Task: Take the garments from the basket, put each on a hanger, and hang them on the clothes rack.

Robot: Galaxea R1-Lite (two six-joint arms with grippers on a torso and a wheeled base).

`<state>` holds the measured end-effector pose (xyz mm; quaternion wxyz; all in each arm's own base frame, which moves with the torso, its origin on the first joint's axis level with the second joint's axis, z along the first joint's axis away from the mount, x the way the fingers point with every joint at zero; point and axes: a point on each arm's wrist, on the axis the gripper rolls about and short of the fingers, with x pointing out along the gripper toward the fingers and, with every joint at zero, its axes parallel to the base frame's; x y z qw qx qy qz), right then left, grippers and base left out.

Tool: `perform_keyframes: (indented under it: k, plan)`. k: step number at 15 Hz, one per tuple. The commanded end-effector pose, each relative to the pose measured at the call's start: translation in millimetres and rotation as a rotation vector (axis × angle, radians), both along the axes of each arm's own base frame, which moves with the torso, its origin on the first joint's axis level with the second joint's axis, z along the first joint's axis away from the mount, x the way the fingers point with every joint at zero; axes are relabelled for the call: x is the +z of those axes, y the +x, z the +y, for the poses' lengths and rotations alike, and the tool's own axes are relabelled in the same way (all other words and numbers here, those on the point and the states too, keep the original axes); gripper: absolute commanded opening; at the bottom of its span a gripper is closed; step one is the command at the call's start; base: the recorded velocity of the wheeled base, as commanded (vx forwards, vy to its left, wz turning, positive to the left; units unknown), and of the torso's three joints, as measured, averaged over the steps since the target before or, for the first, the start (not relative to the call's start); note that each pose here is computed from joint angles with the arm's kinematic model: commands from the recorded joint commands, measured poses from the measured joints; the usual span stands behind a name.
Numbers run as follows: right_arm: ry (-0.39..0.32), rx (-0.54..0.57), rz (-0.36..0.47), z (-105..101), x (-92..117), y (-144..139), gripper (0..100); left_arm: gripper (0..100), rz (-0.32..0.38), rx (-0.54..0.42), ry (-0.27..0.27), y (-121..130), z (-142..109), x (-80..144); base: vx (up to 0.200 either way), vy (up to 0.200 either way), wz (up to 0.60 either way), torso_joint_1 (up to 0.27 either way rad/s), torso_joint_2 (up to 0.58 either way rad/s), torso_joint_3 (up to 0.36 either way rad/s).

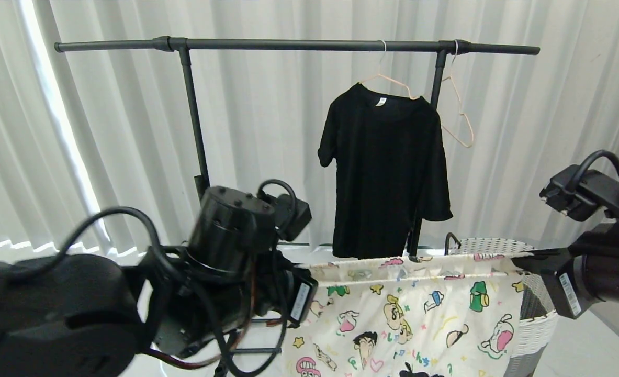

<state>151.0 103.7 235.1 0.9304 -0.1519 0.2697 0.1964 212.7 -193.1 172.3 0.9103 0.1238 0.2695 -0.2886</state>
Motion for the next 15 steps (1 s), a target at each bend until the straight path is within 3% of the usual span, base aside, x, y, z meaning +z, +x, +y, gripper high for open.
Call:
perform_keyframes:
  k: [1, 3, 5, 7, 8, 11, 15]
  plan:
    - [0.015, 0.016, -0.05, -2, 31, -2, 0, 0, -0.162, 0.034, -0.113, -16, 41, 87, 0.0, 0.0, 0.0, 0.0, 0.0, 0.0]
    - [0.051, 0.022, -0.09, 6, 64, 8, 0, 0, -0.199, 0.026, -0.148, -26, 48, 127, 0.0, 0.0, 0.0, 0.0, 0.0, 0.0]
    - [0.071, 0.023, -0.126, 10, 91, 16, 0, 0, -0.245, 0.02, -0.188, -28, 50, 152, 0.0, 0.0, 0.0, 0.0, 0.0, 0.0]
    - [0.077, 0.031, -0.154, 10, 113, 15, 0, 0, -0.268, 0.01, -0.196, -31, 50, 158, 0.0, 0.0, 0.0, 0.0, 0.0, 0.0]
    - [0.074, 0.036, -0.165, 8, 121, 12, 0, 0, -0.287, -0.011, -0.175, -35, 51, 159, 0.0, 0.0, 0.0, 0.0, 0.0, 0.0]
    - [0.046, 0.043, -0.133, 1, 121, 3, 0, 0, -0.343, -0.063, -0.076, -35, 52, 157, 0.0, 0.0, 0.0, 0.0, 0.0, 0.0]
    - [0.05, 0.046, -0.126, 1, 121, 2, 0, 0, -0.347, -0.089, -0.071, -40, 48, 156, 0.0, 0.0, 0.0, 0.0, 0.0, 0.0]
